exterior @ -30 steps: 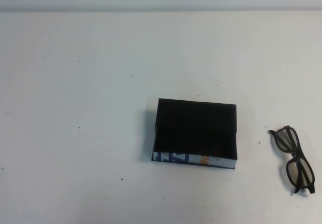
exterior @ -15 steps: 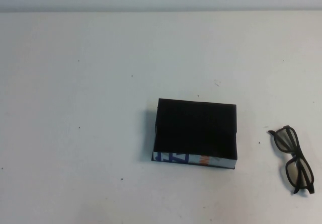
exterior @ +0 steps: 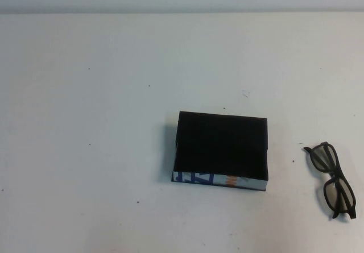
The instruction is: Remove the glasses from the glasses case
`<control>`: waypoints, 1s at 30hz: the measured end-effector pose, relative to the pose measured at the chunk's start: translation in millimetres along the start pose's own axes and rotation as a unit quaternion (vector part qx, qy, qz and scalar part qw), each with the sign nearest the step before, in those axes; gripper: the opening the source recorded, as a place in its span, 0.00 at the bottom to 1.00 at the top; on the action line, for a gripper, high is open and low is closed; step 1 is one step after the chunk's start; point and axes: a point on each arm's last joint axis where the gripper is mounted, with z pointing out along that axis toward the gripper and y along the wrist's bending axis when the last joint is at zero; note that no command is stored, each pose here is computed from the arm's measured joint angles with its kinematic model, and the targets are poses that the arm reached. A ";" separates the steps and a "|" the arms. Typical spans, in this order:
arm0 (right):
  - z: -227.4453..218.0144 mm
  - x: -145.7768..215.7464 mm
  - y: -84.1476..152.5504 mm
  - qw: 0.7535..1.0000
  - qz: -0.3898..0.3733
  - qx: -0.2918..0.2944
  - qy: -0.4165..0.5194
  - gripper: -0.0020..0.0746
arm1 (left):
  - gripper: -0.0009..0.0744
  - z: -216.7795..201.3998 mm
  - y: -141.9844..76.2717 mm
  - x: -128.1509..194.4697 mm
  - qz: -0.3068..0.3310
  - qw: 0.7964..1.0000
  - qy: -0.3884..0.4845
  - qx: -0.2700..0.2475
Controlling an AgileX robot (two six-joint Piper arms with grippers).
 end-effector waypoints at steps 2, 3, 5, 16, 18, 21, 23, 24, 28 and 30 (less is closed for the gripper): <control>1.1 3.2 -0.4 1.000 0.000 0.000 0.008 0.01 | 0.01 0.0 0.0 0.0 0.000 1.000 0.000 0.000; 1.6 4.3 -0.5 1.000 0.001 0.000 0.009 0.01 | 0.01 0.0 0.0 0.0 0.000 1.000 0.000 0.000; 2.4 11.6 -1.4 1.000 0.004 0.000 0.013 0.01 | 0.01 0.0 0.0 0.0 0.000 1.000 0.000 0.000; -39.3 41.2 -5.4 0.985 -0.019 -0.004 -0.170 0.01 | 0.01 0.0 0.0 0.0 0.000 1.000 0.000 0.000; -39.9 48.9 -7.4 0.977 -0.019 -0.003 -0.211 0.01 | 0.01 0.0 0.0 0.0 0.000 1.000 0.000 0.000; -36.6 62.0 -10.5 0.970 -0.018 -0.001 -0.242 0.01 | 0.01 0.0 0.0 0.0 0.000 1.000 0.000 0.000; -31.4 71.7 -12.4 0.971 -0.018 0.000 -0.240 0.01 | 0.01 0.0 0.0 0.0 0.000 1.000 0.000 0.000; -28.2 76.7 -13.3 0.972 -0.017 0.001 -0.232 0.01 | 0.01 0.0 0.0 0.0 0.000 1.000 0.000 0.000; -16.4 95.2 -16.5 0.980 -0.016 0.005 -0.200 0.01 | 0.01 0.0 0.0 0.0 0.000 1.000 0.000 0.000; -13.2 100.8 -17.7 0.982 -0.015 0.009 -0.188 0.01 | 0.01 0.0 0.0 0.0 0.000 1.000 0.000 0.000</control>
